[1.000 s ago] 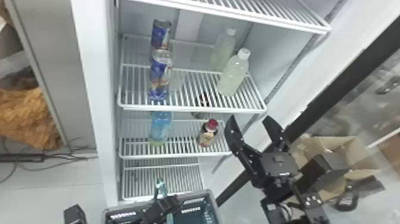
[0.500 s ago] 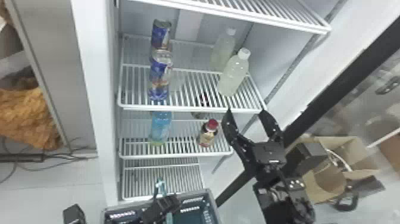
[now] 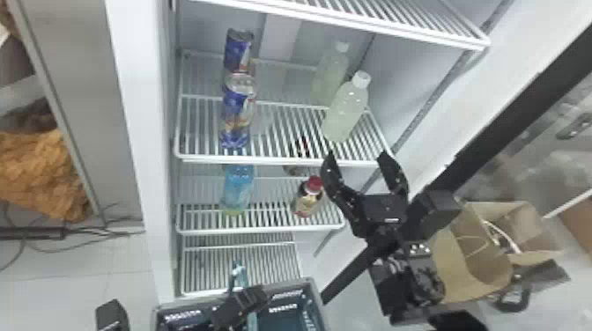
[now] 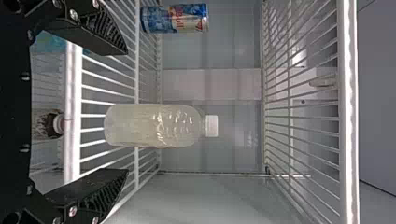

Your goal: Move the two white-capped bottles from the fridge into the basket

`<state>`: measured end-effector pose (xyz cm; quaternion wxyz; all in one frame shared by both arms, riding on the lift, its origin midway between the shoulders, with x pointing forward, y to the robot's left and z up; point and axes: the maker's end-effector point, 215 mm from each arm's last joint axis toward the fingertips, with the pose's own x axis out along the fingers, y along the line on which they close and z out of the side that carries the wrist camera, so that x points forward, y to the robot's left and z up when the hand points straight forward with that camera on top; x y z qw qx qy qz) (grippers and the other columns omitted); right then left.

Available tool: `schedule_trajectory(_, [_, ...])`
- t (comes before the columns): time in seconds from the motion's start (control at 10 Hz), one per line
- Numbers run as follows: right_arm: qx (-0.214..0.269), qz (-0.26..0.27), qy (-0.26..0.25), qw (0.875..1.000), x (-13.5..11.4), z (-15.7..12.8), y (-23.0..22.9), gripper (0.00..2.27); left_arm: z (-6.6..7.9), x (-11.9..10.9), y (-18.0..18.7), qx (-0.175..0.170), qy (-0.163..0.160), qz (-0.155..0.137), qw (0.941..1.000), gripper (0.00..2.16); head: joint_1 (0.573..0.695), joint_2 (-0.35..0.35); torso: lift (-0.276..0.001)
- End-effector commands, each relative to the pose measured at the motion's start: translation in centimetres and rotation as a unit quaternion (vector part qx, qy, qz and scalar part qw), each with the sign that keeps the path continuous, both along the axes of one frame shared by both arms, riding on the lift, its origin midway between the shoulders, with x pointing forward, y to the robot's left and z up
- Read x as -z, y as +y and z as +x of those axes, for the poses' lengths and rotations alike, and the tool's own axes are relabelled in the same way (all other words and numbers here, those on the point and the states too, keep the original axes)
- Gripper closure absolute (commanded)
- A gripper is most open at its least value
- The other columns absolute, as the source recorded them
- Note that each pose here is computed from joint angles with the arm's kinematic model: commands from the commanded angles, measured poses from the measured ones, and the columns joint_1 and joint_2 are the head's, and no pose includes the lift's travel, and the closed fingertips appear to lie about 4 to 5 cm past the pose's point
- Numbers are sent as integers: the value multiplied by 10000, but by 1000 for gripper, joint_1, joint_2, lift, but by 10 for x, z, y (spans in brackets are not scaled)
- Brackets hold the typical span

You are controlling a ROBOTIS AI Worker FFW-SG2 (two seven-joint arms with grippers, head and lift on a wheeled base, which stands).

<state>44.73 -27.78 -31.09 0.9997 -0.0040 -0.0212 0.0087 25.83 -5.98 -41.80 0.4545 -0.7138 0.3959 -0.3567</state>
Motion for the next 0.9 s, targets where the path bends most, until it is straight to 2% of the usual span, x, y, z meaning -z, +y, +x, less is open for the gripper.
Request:
schedule_trajectory(0.0, [-17,-49,-73,10000,-3,12,1,50,1,-1,-1,16,-21,-6,10000,1161,695,-350,0])
schedule_trajectory(0.8, [187,-165,-322,9992,2,71,-16,42,0,-3,-3,40,-23,-24,10000,1161,695,-350,0])
